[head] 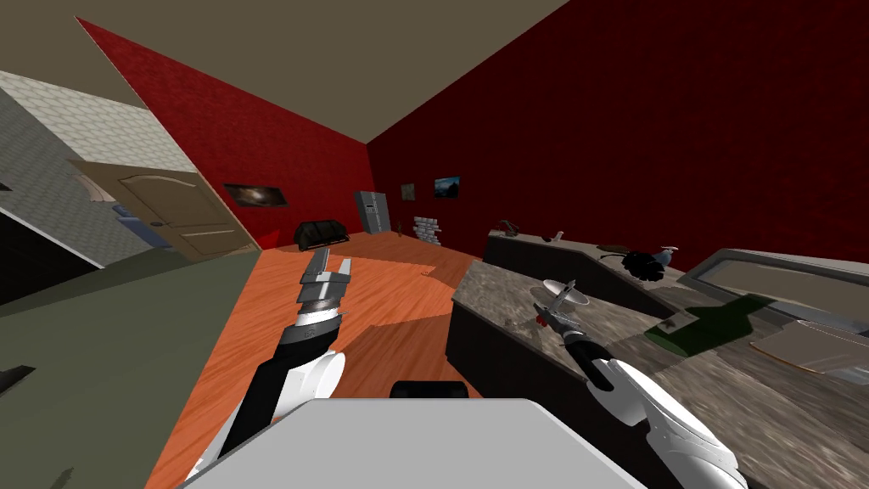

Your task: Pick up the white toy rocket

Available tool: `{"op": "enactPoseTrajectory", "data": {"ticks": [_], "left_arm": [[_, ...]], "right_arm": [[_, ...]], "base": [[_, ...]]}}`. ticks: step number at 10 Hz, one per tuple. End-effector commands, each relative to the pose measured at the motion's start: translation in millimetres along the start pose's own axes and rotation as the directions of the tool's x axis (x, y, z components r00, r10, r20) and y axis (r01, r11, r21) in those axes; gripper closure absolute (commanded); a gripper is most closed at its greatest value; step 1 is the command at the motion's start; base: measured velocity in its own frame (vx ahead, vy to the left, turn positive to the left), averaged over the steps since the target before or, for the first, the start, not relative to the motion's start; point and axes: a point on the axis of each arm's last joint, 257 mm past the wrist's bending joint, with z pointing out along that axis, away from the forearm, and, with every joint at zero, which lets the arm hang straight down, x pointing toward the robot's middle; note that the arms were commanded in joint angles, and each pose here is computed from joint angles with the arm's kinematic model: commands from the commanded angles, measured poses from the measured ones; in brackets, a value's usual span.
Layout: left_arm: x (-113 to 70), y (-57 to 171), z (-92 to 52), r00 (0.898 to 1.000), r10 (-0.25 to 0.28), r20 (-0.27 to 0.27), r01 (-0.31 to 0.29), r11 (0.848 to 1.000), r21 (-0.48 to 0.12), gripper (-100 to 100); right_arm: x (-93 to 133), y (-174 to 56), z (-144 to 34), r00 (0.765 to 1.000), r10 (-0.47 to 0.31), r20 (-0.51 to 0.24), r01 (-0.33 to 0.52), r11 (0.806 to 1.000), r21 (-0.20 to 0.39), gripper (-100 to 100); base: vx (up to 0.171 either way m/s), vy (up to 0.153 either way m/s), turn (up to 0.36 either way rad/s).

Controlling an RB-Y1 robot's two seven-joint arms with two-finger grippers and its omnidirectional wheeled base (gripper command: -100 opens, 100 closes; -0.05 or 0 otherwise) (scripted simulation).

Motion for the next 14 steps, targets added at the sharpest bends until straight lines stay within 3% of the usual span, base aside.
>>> {"op": "enactPoseTrajectory", "data": {"ticks": [1, 2, 3, 4, 6, 8, 9, 10, 14], "left_arm": [[0.0, 0.0, 0.0, 1.0, 0.0, 0.0, 0.0, 1.0, 0.0, 0], [0.0, 0.0, 0.0, 1.0, 0.0, 0.0, 0.0, 1.0, 0.0, 0], [0.0, 0.0, 0.0, 1.0, 0.0, 0.0, 0.0, 1.0, 0.0, 0], [0.1, -0.1, 0.1, 1.0, 0.0, 0.0, 0.0, 1.0, 0.0, 0], [0.0, 0.0, 0.0, 1.0, 0.0, 0.0, 0.0, 1.0, 0.0, 0], [0.0, 0.0, 0.0, 1.0, 0.0, 0.0, 0.0, 1.0, 0.0, 0], [0.0, 0.0, 0.0, 1.0, 0.0, 0.0, 0.0, 1.0, 0.0, 0], [0.1, -0.1, 0.1, 1.0, 0.0, 0.0, 0.0, 1.0, 0.0, 0], [0.0, 0.0, 0.0, 1.0, 0.0, 0.0, 0.0, 1.0, 0.0, 0]], "right_arm": [[0.2, -0.4, 0.0, 1.0, 0.024, -0.002, -0.024, 1.0, 0.001, -100], [0.2, -0.4, 0.0, 0.999, 0.041, -0.002, -0.041, 0.999, 0.001, -100], [-3.8, -9.5, 14.0, 1.0, 0.011, -0.008, -0.01, 0.999, 0.042, -100], [4.2, -18.2, 12.8, 1.0, 0.01, -0.023, -0.008, 0.998, 0.062, -100], [4.4, -18.2, 12.8, 1.0, 0.0, -0.025, 0.001, 0.998, 0.061, -100], [4.4, -18.2, 12.8, 0.998, 0.051, -0.021, -0.05, 0.997, 0.063, -100], [-4.3, -28.2, 25.6, 1.0, 0.015, -0.016, -0.013, 0.994, 0.105, -100], [3.2, -36.9, 23.9, 0.999, 0.011, -0.03, -0.007, 0.992, 0.124, -100], [2.5, -36.7, 23.9, 0.998, 0.058, -0.021, -0.055, 0.991, 0.125, -100]], "base": [[0.0, 0.0, 0.0], [0.008, 0.0, 0.006], [-0.1, -0.005, 0.322], [-0.135, -0.018, 0.181], [-0.044, -0.006, -0.029], [0.008, 0.002, 0.003], [-0.094, -0.004, 0.278], [-0.148, -0.014, 0.223], [-0.017, 0.0, -0.013]]}}
